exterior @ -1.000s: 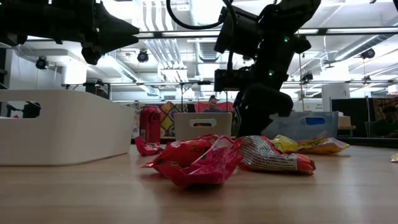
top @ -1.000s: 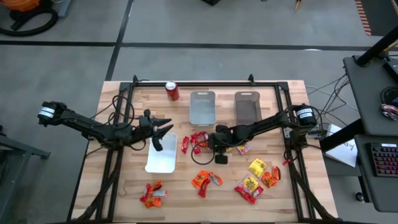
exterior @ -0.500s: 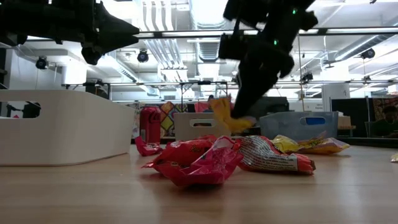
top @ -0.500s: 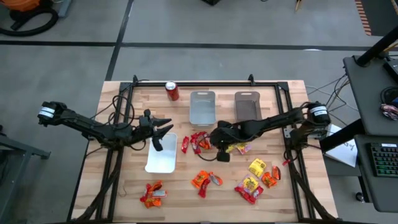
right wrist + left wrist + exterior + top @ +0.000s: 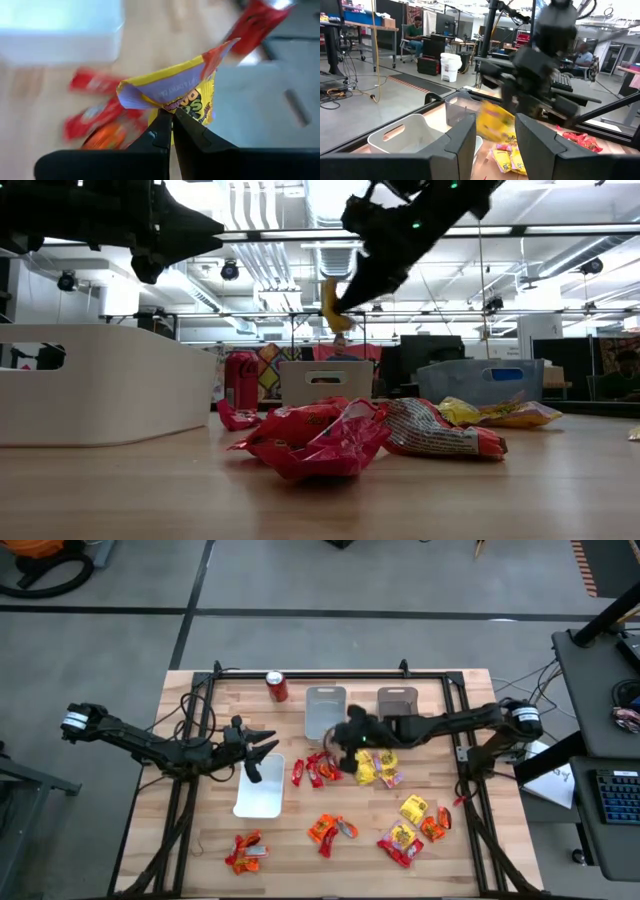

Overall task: Sort candy
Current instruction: Put the yellow candy into the gray bin, then put the red candy into the white bin

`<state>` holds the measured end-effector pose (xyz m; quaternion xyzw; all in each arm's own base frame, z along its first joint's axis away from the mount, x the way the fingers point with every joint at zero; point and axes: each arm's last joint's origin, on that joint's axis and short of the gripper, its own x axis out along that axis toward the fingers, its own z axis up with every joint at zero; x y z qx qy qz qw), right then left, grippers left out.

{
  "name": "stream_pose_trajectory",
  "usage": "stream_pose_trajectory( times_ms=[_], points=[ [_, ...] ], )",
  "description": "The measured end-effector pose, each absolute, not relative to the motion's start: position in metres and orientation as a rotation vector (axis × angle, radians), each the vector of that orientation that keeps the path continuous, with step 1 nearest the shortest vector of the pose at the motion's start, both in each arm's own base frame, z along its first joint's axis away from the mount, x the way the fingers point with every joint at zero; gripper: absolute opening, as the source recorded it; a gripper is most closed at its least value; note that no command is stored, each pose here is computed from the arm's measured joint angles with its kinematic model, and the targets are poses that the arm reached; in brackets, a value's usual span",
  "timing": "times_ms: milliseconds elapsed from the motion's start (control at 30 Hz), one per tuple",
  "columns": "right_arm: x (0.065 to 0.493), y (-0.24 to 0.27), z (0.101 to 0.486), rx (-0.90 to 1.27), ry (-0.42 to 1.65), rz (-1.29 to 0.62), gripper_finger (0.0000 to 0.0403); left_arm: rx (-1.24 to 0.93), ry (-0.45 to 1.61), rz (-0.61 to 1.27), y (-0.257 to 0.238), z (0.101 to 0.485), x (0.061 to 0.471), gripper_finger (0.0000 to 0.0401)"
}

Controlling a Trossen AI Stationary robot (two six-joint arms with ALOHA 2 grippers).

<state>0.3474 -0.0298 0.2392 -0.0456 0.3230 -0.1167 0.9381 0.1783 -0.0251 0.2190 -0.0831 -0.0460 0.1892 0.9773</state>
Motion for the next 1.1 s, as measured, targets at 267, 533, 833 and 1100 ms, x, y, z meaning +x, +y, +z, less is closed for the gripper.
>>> stream_pose_trajectory(
  times_ms=[267, 533, 833, 1100],
  points=[
    [0.364, -0.096, 0.219, -0.059, 0.544, -0.444, 0.0009, -0.168, -0.093, 0.38, -0.025, 0.219, 0.178, 0.0121],
    [0.364, -0.125, 0.188, -0.044, 0.633, -0.502, 0.0012, -0.168, -0.093, 0.38, -0.025, 0.219, 0.178, 0.0121],
    [0.365, -0.125, 0.185, -0.019, 0.636, -0.51, 0.0112, -0.166, -0.09, 0.379, -0.025, 0.219, 0.178, 0.0121],
    [0.364, -0.123, 0.189, 0.004, 0.624, -0.515, 0.0175, -0.171, -0.089, 0.379, -0.025, 0.219, 0.178, 0.0121]
  ],
)
